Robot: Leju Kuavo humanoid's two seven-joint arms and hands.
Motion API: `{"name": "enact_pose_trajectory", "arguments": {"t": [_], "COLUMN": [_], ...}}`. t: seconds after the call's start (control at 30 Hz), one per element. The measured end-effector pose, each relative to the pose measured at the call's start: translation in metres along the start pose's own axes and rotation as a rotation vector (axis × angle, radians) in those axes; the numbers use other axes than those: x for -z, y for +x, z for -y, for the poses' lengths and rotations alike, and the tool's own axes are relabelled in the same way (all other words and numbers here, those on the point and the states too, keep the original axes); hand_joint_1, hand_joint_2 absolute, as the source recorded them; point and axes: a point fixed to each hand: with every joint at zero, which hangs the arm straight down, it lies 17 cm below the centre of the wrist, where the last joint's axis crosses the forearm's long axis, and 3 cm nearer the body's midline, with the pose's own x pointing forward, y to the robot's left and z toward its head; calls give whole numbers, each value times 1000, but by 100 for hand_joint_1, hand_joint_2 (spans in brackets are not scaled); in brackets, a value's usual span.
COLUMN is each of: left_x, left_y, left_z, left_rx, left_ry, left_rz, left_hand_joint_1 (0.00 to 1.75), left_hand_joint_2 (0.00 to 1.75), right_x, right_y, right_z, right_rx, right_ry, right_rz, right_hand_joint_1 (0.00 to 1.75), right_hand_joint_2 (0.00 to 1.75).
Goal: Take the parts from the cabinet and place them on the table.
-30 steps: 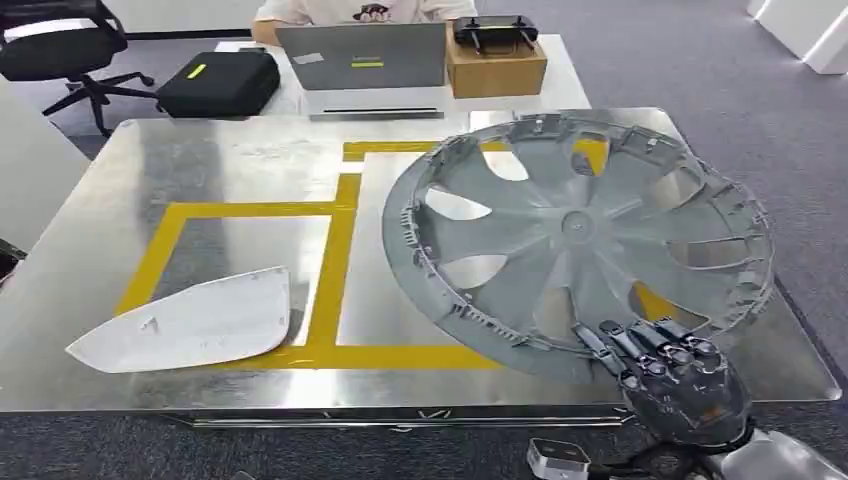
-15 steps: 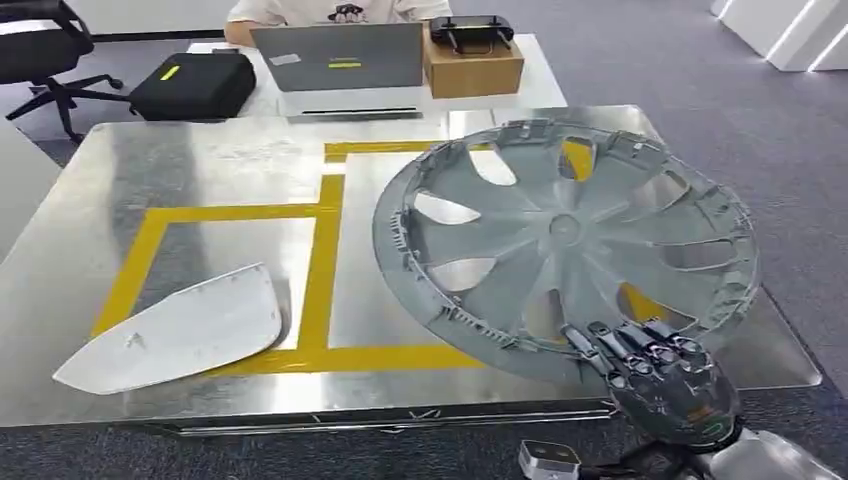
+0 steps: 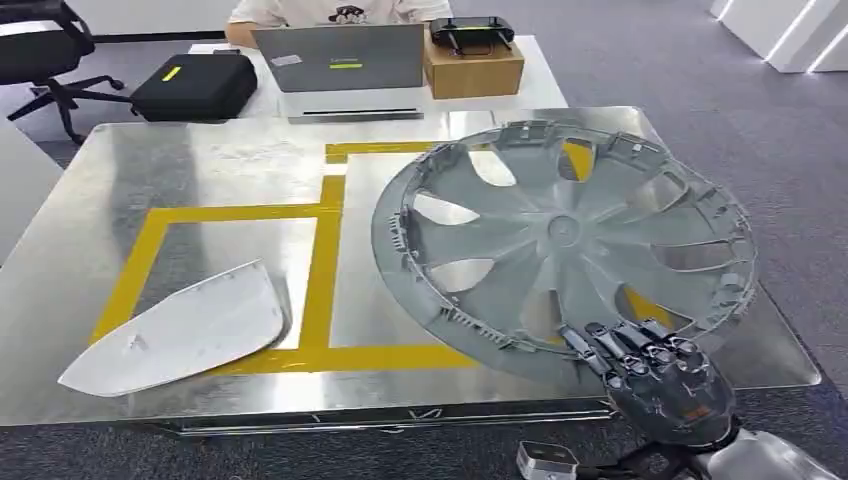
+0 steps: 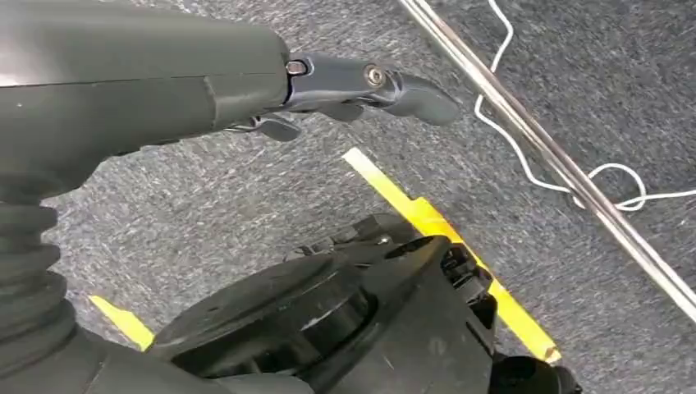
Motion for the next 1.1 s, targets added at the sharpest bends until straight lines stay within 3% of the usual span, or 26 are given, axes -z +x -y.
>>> {"name": "enact_pose_trajectory", "arguments": {"t": [0.3,0.63,1.1], "left_x": [0,0,-7], "left_y": [-2,-6,-19], "left_z": [-3,-5,-15], "left_rx": [0,-18,-24], "left_ry": [4,15,76], "left_rz": [-7,-34,-98], "left_hand_joint_1": [0,0,0], "left_hand_joint_2": [175,175,175], "right_x": [-1,-6,-50], "right_y": [1,-4,11], "right_z": [-3,-23,-50], "right_rx": [9,155,267], "right_ry": [15,120,271], "right_rz": [-3,-65,-134], "right_hand_joint_1": [175,175,175], "right_hand_joint_2": [175,175,175]}}
